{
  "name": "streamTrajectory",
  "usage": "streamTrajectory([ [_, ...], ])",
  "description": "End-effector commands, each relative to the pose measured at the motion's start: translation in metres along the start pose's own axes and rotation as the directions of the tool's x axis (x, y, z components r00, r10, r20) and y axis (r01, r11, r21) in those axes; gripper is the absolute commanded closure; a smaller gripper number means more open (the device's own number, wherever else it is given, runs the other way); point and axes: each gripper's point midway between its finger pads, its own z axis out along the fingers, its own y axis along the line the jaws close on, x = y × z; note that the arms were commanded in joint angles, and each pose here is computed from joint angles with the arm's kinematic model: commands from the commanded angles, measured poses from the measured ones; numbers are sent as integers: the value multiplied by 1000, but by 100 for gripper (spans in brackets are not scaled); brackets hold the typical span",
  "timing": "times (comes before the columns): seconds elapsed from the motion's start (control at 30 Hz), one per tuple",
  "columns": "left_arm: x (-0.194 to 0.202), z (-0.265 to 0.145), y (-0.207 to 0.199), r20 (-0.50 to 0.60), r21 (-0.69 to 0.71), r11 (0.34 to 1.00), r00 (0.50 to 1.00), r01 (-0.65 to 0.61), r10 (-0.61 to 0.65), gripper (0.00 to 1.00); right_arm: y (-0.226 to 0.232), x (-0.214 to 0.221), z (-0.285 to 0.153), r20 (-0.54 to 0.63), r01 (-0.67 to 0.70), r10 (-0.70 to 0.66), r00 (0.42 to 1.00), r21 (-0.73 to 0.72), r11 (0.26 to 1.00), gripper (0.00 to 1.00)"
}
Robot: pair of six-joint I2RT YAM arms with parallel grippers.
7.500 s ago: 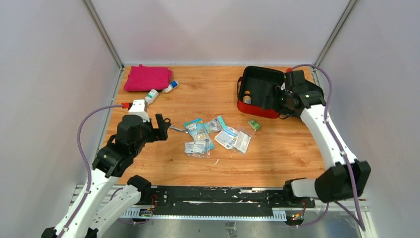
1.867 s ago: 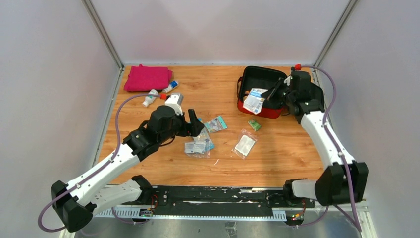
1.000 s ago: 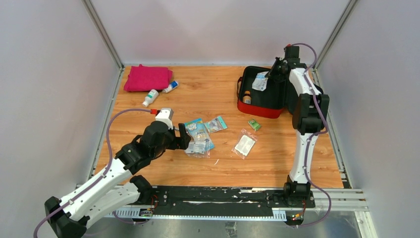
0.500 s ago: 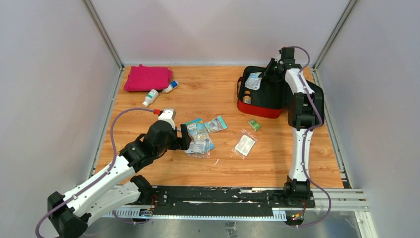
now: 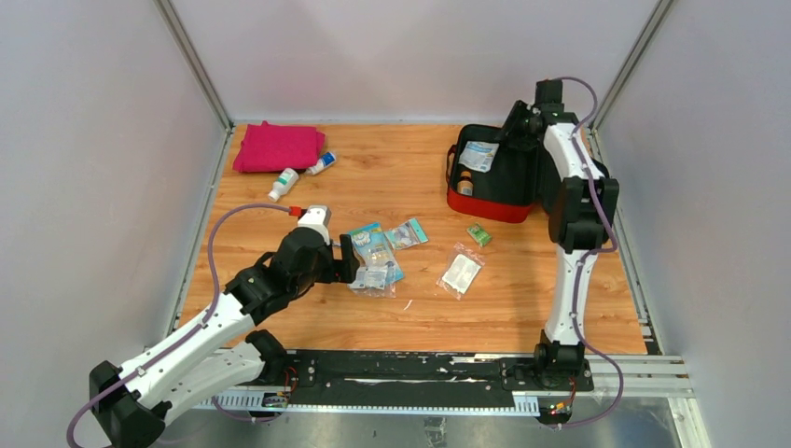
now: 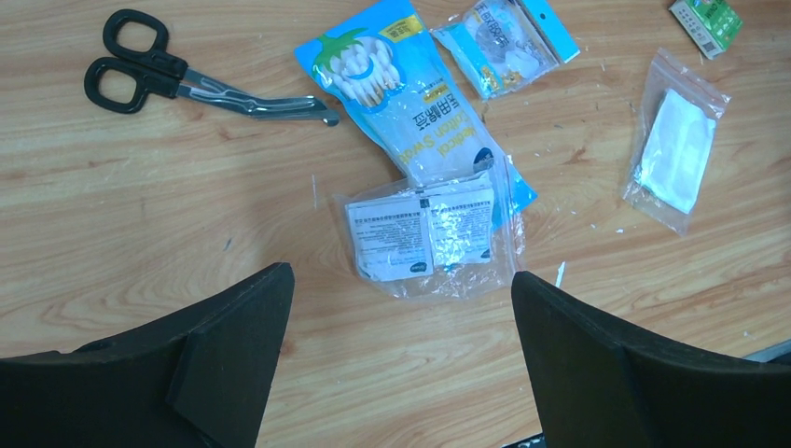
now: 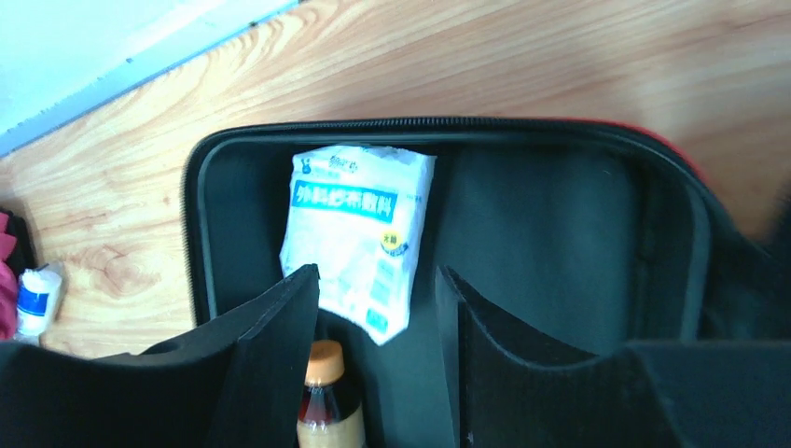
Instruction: Organize the medicine kit
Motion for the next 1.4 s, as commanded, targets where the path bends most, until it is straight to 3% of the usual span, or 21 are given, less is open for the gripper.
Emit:
streamTrajectory([
  [0.0,3,-1,9,-2,-35,999,1000,-2,2,7,25,-31,-81,140,78,-91,986,97,992,46],
  [0.07,6,1,10,-12,-40,999,1000,1,-1,7,36,-23,-105,151,83,-99,984,111,990,46],
  [0.2,16,6,14,-34,-59,998,999,4,-6,7,61,16,-142,102,15,-15,995,-3,1000,47],
  [0.3,24,13,11,-51,-42,999,999,17,-19,9,90,51,-176,90,70,-65,994,-50,996,49],
  [0.57,43,30,6,-102,-18,999,994,35,-36,16,139,201,-220,-85,200,-219,972,-187,962,50],
  [0.73,64,42,6,-134,0,998,989,56,-55,27,155,290,-217,-238,190,-251,938,-252,949,49],
  [0.9,78,53,9,-146,-5,997,986,83,-82,29,164,349,-204,-327,140,-228,917,-272,952,43],
  [1.13,80,62,14,-143,-24,996,985,91,-93,33,170,403,-187,-430,44,-166,888,-279,959,33],
  [1.37,77,68,23,-138,-46,996,988,71,-77,40,164,430,-169,-455,8,-145,879,-290,957,29],
])
